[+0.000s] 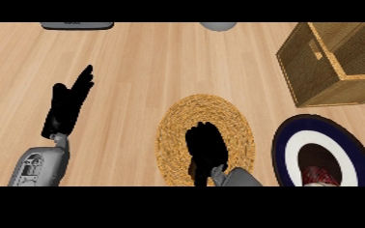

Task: Pick the sweet potato from the placemat and place it in the basket

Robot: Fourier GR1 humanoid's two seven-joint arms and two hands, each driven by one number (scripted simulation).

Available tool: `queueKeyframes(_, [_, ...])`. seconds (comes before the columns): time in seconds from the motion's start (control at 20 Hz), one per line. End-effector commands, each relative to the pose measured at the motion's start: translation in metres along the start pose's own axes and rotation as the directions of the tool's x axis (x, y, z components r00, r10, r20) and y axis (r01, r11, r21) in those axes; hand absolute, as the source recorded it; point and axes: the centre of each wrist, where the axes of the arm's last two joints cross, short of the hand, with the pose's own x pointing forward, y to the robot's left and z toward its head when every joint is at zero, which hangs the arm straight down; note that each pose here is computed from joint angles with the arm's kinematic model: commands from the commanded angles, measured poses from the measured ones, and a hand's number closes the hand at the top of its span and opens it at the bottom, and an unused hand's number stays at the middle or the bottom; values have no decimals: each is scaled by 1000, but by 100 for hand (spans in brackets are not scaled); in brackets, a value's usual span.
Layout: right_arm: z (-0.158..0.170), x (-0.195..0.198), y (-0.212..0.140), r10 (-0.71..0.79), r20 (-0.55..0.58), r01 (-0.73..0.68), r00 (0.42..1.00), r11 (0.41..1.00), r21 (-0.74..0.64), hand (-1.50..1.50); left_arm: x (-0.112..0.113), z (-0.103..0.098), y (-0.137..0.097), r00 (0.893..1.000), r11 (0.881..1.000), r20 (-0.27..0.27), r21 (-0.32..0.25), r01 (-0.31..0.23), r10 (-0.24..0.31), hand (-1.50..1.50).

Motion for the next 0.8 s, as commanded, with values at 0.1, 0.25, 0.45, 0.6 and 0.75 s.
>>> queueKeyframes(0.1, [-59, -46, -51, -43, -188, 38, 981, 999, -29, 150, 2, 1, 15, 1000, 1000, 15, 3, -3, 3, 0])
queueKeyframes(0.25, [-83, -76, -83, -74, -307, 62, 949, 997, -46, 150, 14, 3, 0, 999, 1000, 32, -28, 0, 1, 0])
queueKeyframes(0.45, [-100, -77, -107, -18, -267, -23, 964, 988, -152, 150, 10, -9, 10, 999, 1000, 30, -11, 18, -18, 0])
queueKeyframes(0.6, [-91, -70, -86, -255, -228, 192, 940, 944, -267, 150, -3, -5, 7, 1000, 1000, -1, 3, 3, -3, 0])
queueKeyframes(0.75, [-86, -65, -121, -386, -151, 326, 910, 891, -315, 150, -7, -5, -4, 1000, 1000, 9, 0, 0, 0, 0])
